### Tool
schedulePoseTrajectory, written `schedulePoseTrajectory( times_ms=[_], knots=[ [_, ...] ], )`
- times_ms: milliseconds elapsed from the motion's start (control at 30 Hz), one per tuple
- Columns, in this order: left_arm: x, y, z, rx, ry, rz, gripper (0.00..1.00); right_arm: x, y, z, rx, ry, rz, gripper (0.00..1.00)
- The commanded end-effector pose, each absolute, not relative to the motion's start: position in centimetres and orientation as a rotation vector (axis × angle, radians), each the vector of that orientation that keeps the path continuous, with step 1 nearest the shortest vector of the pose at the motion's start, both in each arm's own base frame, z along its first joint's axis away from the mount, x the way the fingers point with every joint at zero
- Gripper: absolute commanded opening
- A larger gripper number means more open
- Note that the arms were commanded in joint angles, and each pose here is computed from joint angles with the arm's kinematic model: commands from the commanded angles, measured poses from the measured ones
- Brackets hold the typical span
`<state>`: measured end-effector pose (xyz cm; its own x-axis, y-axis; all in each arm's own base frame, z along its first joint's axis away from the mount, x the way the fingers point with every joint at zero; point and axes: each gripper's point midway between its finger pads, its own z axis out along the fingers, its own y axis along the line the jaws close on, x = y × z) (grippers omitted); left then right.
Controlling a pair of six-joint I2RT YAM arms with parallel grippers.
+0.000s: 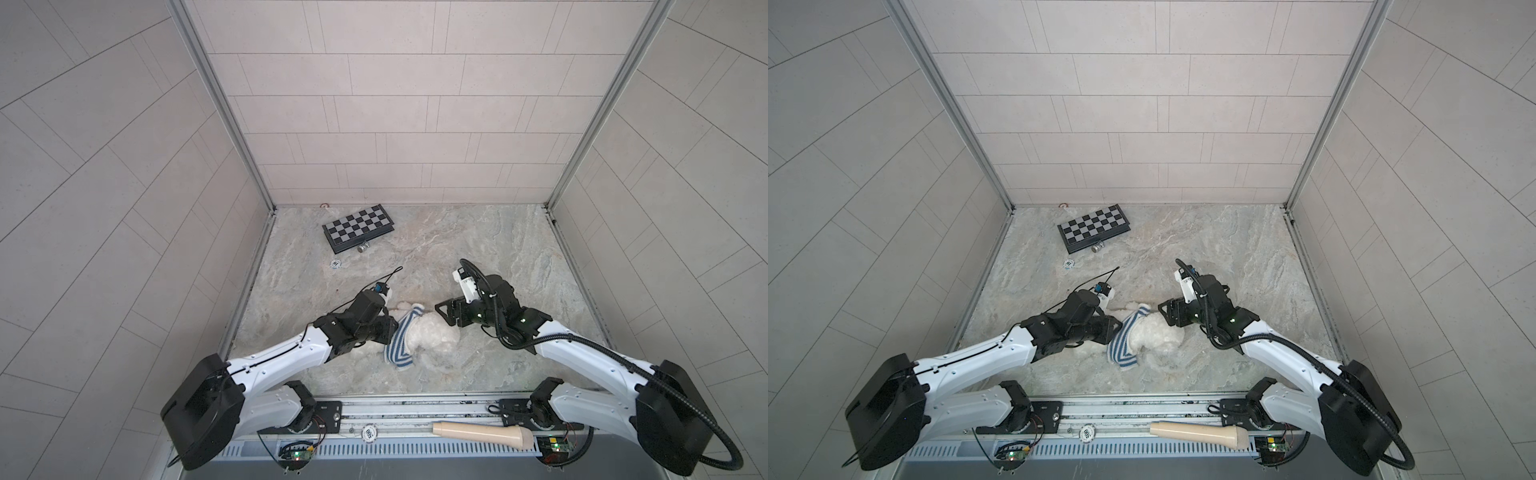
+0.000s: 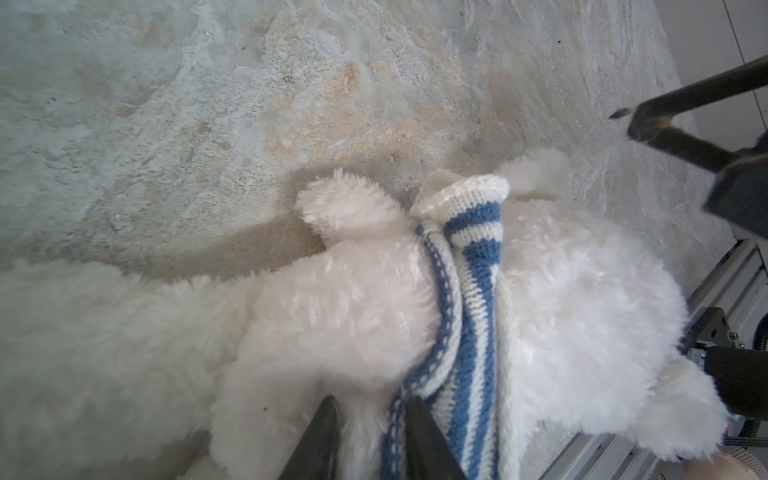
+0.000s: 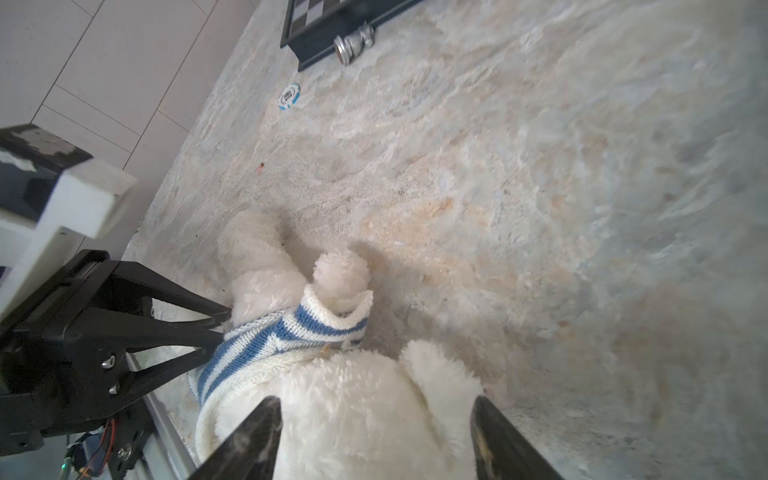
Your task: Dress the teddy bear
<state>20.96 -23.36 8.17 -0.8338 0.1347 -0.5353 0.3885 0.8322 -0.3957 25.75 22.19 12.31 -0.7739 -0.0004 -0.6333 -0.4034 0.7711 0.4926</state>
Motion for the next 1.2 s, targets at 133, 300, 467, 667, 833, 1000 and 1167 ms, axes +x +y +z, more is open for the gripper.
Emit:
schedulePoseTrajectory(
  times_ms=[133, 300, 467, 667, 833, 1000, 1167],
  knots=[
    [19.4, -22.4, 6.4, 0.393, 2.574, -0.658, 0.30, 24.2, 23.8, 8.8, -0.281, 2.496, 0.986, 0.76],
    [19.1, -22.0, 6.3, 0.375, 2.572, -0.661, 0.30, 23.6, 24.2, 7.7, -0.331, 2.530, 0.986, 0.76],
    [19.2, -22.1, 6.4, 0.371, 2.569, -0.667, 0.30, 23.2, 25.3, 7.9, -0.370, 2.522, 1.031, 0.72],
    [19.2, -22.1, 6.4, 0.368, 2.567, -0.666, 0.30, 23.1, 26.1, 8.3, -0.378, 2.498, 1.065, 0.35],
    [19.2, -21.8, 6.7, 0.361, 2.559, -0.662, 0.30, 23.7, 26.4, 9.6, -0.385, 2.458, 1.071, 0.17],
    [19.3, -21.9, 7.9, 0.351, 2.529, -0.680, 0.36, 24.3, 26.7, 11.0, -0.425, 2.390, 1.066, 0.00],
    [20.2, -21.5, 11.0, 0.351, 2.470, -0.691, 0.46, 25.8, 27.4, 16.4, -0.619, 2.106, 0.889, 0.00]
  ],
)
